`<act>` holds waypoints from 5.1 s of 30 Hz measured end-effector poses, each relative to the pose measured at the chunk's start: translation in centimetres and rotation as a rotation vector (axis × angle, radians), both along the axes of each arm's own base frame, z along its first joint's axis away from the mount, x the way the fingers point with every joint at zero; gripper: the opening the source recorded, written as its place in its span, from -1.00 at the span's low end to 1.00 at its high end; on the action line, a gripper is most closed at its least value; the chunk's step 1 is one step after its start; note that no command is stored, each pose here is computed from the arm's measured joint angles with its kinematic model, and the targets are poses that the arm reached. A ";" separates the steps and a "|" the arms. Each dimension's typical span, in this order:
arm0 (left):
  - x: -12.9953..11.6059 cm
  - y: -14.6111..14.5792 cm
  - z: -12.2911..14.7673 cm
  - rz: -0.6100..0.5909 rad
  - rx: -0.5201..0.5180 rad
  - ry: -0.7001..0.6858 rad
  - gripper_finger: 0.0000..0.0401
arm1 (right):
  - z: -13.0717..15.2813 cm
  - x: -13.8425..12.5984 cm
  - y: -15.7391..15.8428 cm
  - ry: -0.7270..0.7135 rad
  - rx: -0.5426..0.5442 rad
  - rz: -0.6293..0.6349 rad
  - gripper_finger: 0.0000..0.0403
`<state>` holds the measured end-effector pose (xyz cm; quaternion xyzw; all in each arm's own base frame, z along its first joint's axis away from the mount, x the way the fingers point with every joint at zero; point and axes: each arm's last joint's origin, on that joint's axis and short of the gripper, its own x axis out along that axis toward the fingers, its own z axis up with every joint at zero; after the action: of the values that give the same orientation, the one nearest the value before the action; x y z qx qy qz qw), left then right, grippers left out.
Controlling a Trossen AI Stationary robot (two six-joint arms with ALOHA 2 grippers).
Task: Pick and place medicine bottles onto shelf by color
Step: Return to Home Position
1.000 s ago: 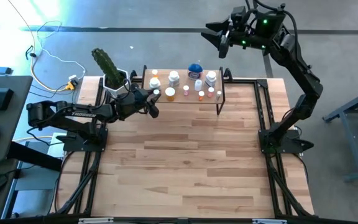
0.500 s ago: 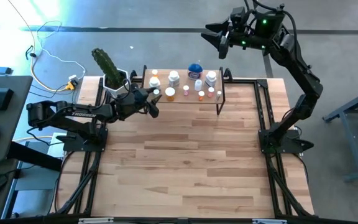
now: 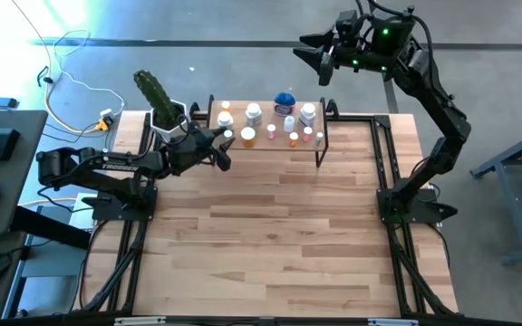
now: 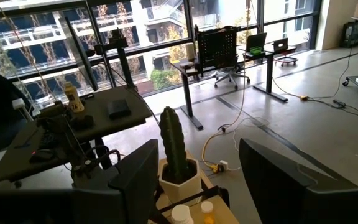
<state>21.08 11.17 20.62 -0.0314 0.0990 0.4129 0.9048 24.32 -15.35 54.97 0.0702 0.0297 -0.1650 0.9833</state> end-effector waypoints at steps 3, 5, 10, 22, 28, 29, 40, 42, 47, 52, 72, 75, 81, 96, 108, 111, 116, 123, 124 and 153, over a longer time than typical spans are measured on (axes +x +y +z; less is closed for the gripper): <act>0.1 -0.2 0.0 -0.011 0.010 0.013 0.03 | 0.0 0.0 0.0 0.000 0.000 0.000 0.07; 0.0 -0.3 0.1 -0.016 0.008 0.014 0.03 | 0.0 0.0 0.0 0.000 -0.001 0.000 0.07; -0.3 -0.5 0.3 -0.013 0.006 0.018 0.03 | 0.0 0.0 0.0 0.001 -0.003 0.001 0.07; -1.5 -1.1 0.9 -0.024 -0.051 0.033 0.03 | 0.0 0.0 0.0 0.001 -0.003 0.001 0.07; -2.8 -2.0 1.6 -0.090 -0.107 0.035 0.03 | 0.0 0.0 0.0 -0.019 0.057 -0.005 0.07; -3.1 -2.1 1.8 -0.101 -0.109 0.031 0.03 | 0.0 0.0 0.0 -0.024 0.071 -0.005 0.07; -5.8 -5.1 5.5 -0.323 -0.177 -0.251 0.03 | -1.2 2.7 3.0 0.060 0.085 0.099 0.07; -6.4 -5.9 6.3 -0.382 -0.127 -0.280 0.03 | -1.6 3.8 3.7 0.070 0.104 0.091 0.07; -7.9 -7.7 6.8 -0.477 -0.092 -0.262 0.03 | -2.7 7.0 5.6 0.065 0.114 0.098 0.07; -9.3 -8.9 6.3 -0.533 -0.096 -0.181 0.03 | -2.6 8.9 7.4 -0.005 0.099 0.156 0.07; -11.1 -10.6 -2.1 -0.672 -0.094 -0.333 0.03 | -2.7 9.4 10.5 -0.050 0.334 0.108 0.07; -11.1 -10.5 -2.9 -0.664 -0.092 -0.347 0.03 | -2.6 9.0 10.7 -0.032 0.325 0.111 0.07; -11.0 -10.6 -4.1 -0.654 -0.194 -0.326 0.03 | -1.0 5.4 11.2 -0.009 0.270 0.102 0.07; -11.0 -10.6 -3.9 -0.664 -0.121 -0.302 0.03 | -1.1 -3.7 16.5 0.277 0.057 -0.184 0.07; -11.0 -10.6 -3.9 -0.665 -0.120 -0.304 0.03 | -8.3 -7.6 19.0 0.399 -0.043 -0.528 0.07; -11.0 -10.5 -3.9 -0.664 -0.121 -0.302 0.03 | -11.6 -8.9 18.7 0.364 0.048 -0.538 0.07; -11.0 -10.5 -3.9 -0.664 -0.121 -0.303 0.03 | -16.4 -9.1 18.7 0.257 0.154 -0.415 0.07; -11.0 -10.5 -3.9 -0.664 -0.121 -0.303 0.03 | -22.3 -8.7 18.3 0.107 0.193 -0.139 0.07; -11.0 -10.5 -3.9 -0.664 -0.121 -0.303 0.03 | -23.1 -8.7 18.1 0.086 0.193 -0.098 0.07; -11.0 -10.5 -3.9 -0.664 -0.121 -0.303 0.03 | -34.6 -14.2 16.1 -0.310 0.014 0.331 0.07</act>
<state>10.07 0.62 16.72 -0.1116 -0.0071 0.0807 0.9904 10.08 0.75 20.37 0.0956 -0.1096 0.0118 0.9893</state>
